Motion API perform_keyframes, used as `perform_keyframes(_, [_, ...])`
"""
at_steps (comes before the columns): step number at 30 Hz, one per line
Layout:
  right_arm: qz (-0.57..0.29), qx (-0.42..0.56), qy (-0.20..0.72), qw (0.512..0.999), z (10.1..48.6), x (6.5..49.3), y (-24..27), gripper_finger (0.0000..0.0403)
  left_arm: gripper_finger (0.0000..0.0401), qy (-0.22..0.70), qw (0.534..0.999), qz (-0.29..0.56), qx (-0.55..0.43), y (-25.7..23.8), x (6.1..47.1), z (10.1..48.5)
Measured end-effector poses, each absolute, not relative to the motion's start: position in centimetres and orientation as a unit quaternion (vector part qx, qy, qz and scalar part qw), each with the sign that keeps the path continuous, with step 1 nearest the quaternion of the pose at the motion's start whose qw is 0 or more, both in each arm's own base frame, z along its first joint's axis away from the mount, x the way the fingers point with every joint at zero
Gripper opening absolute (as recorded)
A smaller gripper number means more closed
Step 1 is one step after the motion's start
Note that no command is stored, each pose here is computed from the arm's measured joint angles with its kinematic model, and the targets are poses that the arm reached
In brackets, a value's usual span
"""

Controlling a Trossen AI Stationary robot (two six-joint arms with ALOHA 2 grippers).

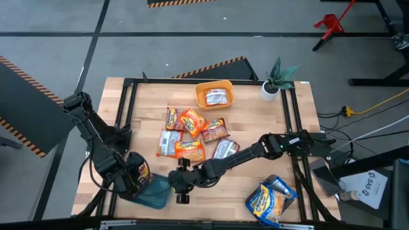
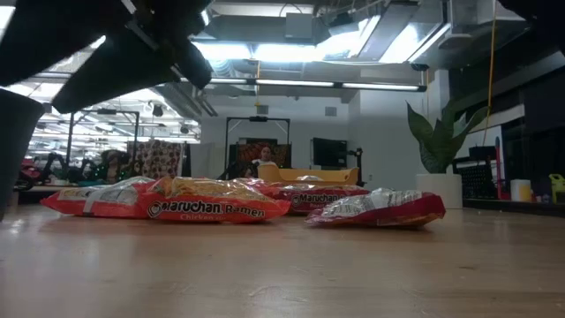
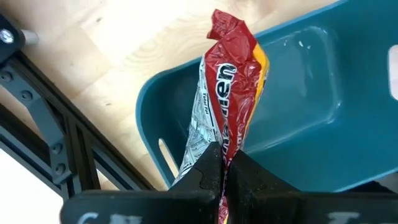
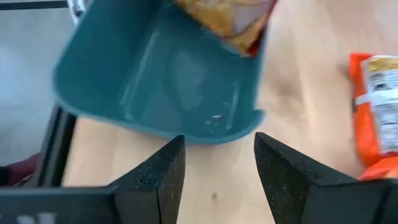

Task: Sort Maruchan noodles
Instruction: Put the red noodles into the blue bin

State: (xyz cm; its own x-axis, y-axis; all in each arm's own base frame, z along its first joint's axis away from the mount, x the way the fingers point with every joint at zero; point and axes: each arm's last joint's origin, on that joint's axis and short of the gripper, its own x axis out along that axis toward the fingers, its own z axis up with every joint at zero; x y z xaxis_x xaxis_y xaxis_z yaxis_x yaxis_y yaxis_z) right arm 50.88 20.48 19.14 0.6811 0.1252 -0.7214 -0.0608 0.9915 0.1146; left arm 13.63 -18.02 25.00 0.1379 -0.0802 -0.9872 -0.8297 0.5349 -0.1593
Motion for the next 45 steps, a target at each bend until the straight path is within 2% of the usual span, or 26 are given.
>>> perform_keyframes(3, [0.067,0.033,0.398,0.914,19.1,50.3,21.8,0.0176,0.0,0.59,0.658,0.286,-0.37,-17.9,13.6,25.0])
perform_keyframes(7, [0.072,-0.041,0.362,0.928,19.8,50.0,22.9,0.0176,0.0,0.603,0.683,0.253,-0.326,-17.8,13.6,25.0])
perform_keyframes(13, [0.032,-0.088,0.289,0.953,21.5,51.1,22.3,0.0176,0.0,0.604,0.691,0.244,-0.315,-17.7,13.7,25.0])
perform_keyframes(18, [0.12,-0.099,0.319,0.935,20.0,51.9,21.0,0.0176,0.0,0.61,0.698,0.227,-0.299,-17.8,13.7,25.0])
perform_keyframes(27, [0.154,-0.106,0.356,0.916,18.5,51.8,20.7,0.0176,0.0,0.614,0.705,0.214,-0.283,-17.8,13.7,25.0])
perform_keyframes(32, [0.145,-0.101,0.355,0.918,18.4,51.3,21.9,0.0176,0.0,0.606,0.694,0.235,-0.309,-17.8,13.7,25.0])
perform_keyframes(38, [0.131,-0.058,0.363,0.921,18.4,51.2,22.1,0.0176,0.0,0.606,0.642,0.279,-0.377,-18.0,13.7,25.0])
perform_keyframes(45, [0.125,-0.049,0.331,0.934,18.6,51.7,22.2,0.0176,0.0001,0.606,0.643,0.266,-0.386,-18.2,13.9,25.0])
